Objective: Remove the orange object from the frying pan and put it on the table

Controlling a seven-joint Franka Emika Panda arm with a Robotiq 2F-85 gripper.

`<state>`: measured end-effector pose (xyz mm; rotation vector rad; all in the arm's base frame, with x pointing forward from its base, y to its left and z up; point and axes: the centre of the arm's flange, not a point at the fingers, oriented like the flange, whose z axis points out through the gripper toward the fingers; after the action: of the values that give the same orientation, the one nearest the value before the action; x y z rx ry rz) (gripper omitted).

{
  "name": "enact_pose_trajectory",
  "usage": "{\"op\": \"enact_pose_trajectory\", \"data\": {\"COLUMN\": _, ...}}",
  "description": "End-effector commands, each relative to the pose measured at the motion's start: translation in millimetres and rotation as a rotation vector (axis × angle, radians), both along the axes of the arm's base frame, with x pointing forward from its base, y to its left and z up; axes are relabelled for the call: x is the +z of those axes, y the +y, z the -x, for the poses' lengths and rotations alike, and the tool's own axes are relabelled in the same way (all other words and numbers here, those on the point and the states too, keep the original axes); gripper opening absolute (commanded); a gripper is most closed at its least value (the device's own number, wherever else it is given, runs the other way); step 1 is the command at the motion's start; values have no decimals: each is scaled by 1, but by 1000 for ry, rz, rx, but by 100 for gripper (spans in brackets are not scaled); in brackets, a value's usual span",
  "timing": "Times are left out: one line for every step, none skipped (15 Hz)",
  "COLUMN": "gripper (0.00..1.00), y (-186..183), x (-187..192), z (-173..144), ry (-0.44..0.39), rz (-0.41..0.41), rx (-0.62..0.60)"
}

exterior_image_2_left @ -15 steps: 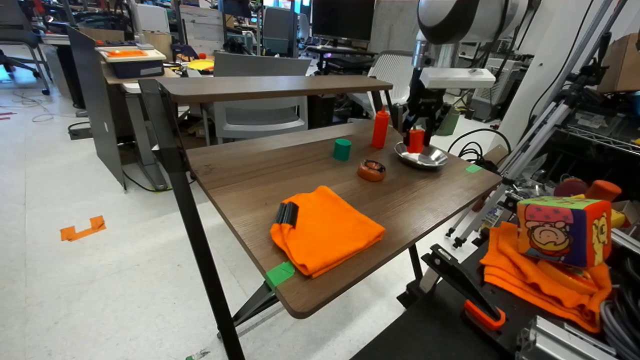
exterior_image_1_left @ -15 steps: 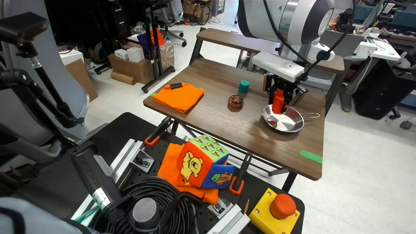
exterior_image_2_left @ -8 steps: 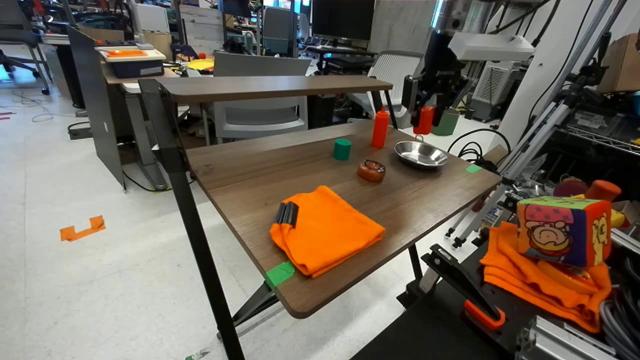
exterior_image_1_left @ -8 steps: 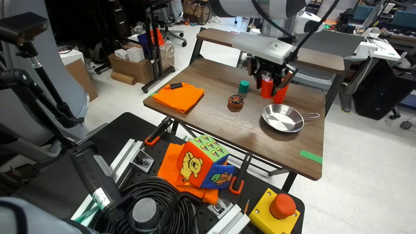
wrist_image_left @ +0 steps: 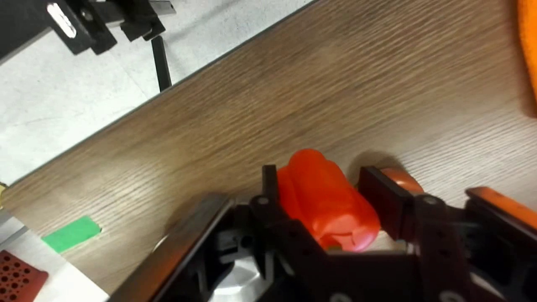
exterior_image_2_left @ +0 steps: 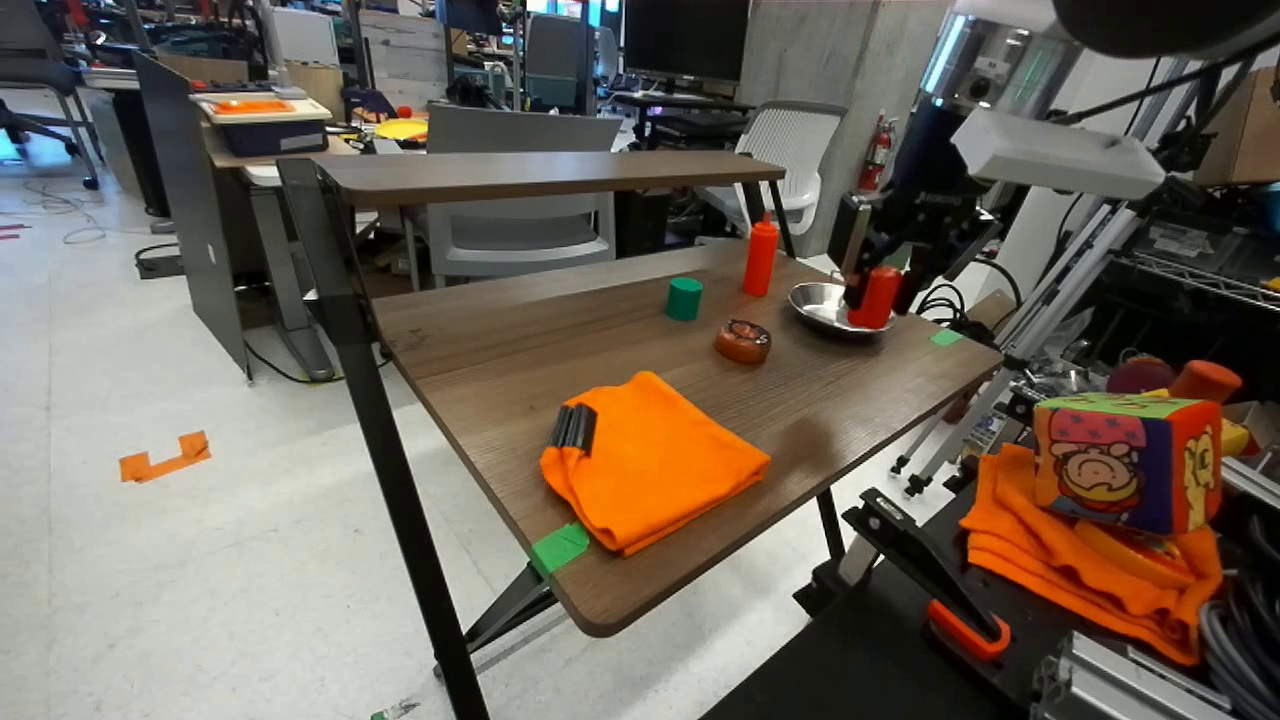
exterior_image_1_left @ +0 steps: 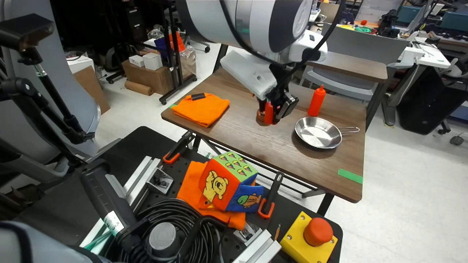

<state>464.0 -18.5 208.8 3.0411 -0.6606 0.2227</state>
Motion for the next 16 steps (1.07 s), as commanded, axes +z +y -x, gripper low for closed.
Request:
{"op": "enact_pose_trajectory", "data": {"gripper": 27, "y": 8, "x": -23, "z": 18, "ry": -37, "rz": 5, "rx": -62}}
{"op": "enact_pose_trajectory", "data": {"gripper": 27, "y": 8, "x": -29, "z": 18, "ry": -37, "rz": 12, "rx": -77}}
{"op": "enact_pose_trajectory", "data": {"gripper": 27, "y": 8, "x": -35, "z": 18, "ry": -31, "rz": 18, "rx": -87}}
{"op": "enact_pose_trajectory", "data": {"gripper": 27, "y": 8, "x": -41, "z": 17, "ry": -26, "rz": 27, "rx": -98}}
{"op": "enact_pose_trajectory", "data": {"gripper": 27, "y": 7, "x": -48, "z": 17, "ry": -21, "rz": 36, "rx": -109}}
{"op": "enact_pose_trajectory", "data": {"gripper": 27, "y": 6, "x": -53, "z": 16, "ry": -15, "rz": 44, "rx": -118}}
{"op": "enact_pose_trajectory", "data": {"gripper": 27, "y": 6, "x": -61, "z": 16, "ry": -9, "rz": 53, "rx": -124}}
{"op": "enact_pose_trajectory", "data": {"gripper": 27, "y": 6, "x": -66, "z": 15, "ry": -7, "rz": 63, "rx": -129}}
{"op": "enact_pose_trajectory", "data": {"gripper": 27, "y": 6, "x": -72, "z": 15, "ry": -5, "rz": 72, "rx": -132}}
{"op": "enact_pose_trajectory", "data": {"gripper": 27, "y": 6, "x": -77, "z": 14, "ry": -4, "rz": 82, "rx": -136}}
{"op": "enact_pose_trajectory", "data": {"gripper": 27, "y": 6, "x": -81, "z": 14, "ry": -2, "rz": 92, "rx": -140}}
{"op": "enact_pose_trajectory", "data": {"gripper": 27, "y": 7, "x": -85, "z": 13, "ry": -2, "rz": 99, "rx": -142}}
{"op": "enact_pose_trajectory", "data": {"gripper": 27, "y": 7, "x": -88, "z": 13, "ry": -4, "rz": 109, "rx": -144}}
{"op": "enact_pose_trajectory", "data": {"gripper": 27, "y": 7, "x": -87, "z": 10, "ry": -14, "rz": 113, "rx": -145}}
{"op": "enact_pose_trajectory", "data": {"gripper": 27, "y": 7, "x": -88, "z": 10, "ry": -11, "rz": 120, "rx": -153}}
{"op": "enact_pose_trajectory", "data": {"gripper": 77, "y": 7, "x": -87, "z": 10, "ry": -7, "rz": 123, "rx": -160}}
